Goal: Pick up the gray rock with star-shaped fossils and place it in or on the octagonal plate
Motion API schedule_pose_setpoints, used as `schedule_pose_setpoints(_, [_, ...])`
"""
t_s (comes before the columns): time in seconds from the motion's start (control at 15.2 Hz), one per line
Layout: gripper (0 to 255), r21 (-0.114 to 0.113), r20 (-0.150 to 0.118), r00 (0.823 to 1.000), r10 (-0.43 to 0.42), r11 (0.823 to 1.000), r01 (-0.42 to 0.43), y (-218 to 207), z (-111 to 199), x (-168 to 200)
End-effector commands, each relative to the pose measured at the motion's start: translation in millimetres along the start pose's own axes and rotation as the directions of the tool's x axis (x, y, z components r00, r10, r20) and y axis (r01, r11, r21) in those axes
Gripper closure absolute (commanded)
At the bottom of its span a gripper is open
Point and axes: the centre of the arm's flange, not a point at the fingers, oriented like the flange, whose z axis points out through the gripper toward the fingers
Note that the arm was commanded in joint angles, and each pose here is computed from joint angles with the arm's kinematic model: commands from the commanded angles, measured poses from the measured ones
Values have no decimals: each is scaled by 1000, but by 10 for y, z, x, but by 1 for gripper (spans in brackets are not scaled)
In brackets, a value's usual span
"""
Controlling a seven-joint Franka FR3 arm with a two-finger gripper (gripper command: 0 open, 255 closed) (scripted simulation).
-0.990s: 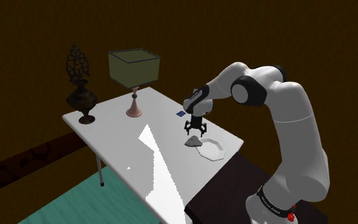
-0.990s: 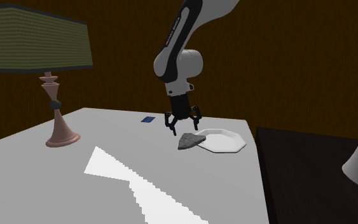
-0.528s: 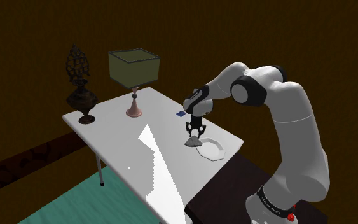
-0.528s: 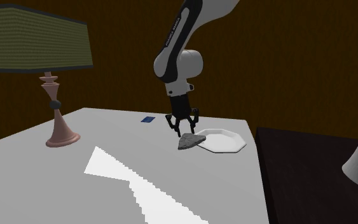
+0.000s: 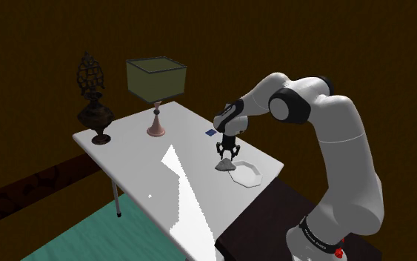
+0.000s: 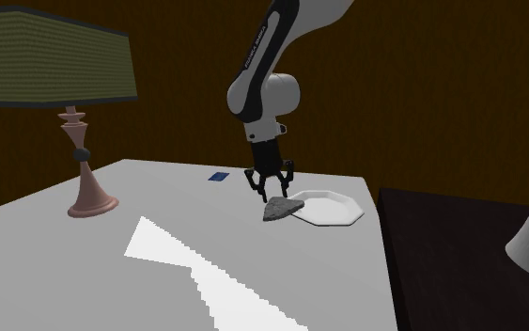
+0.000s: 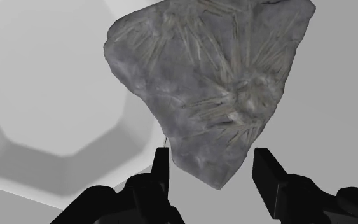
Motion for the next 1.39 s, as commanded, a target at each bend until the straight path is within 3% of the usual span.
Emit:
schedule_pose_setpoints(0.0, [255, 0, 0, 1000, 0, 1000, 0, 9, -48, -12])
schedule_pose_setpoints(0.99, [255, 0, 0, 1000, 0, 1000, 0, 137, -812, -161])
schedule_pose_setpoints(1.06, [255, 0, 0, 1000, 0, 1000, 0, 120, -758, -155])
schedule_pose_setpoints(1.12, [0, 0, 0, 1000, 0, 1000, 0, 120, -758, -155])
schedule_pose_setpoints(1.32, [0, -2, -41, 986, -160, 987, 160, 21, -387, -317])
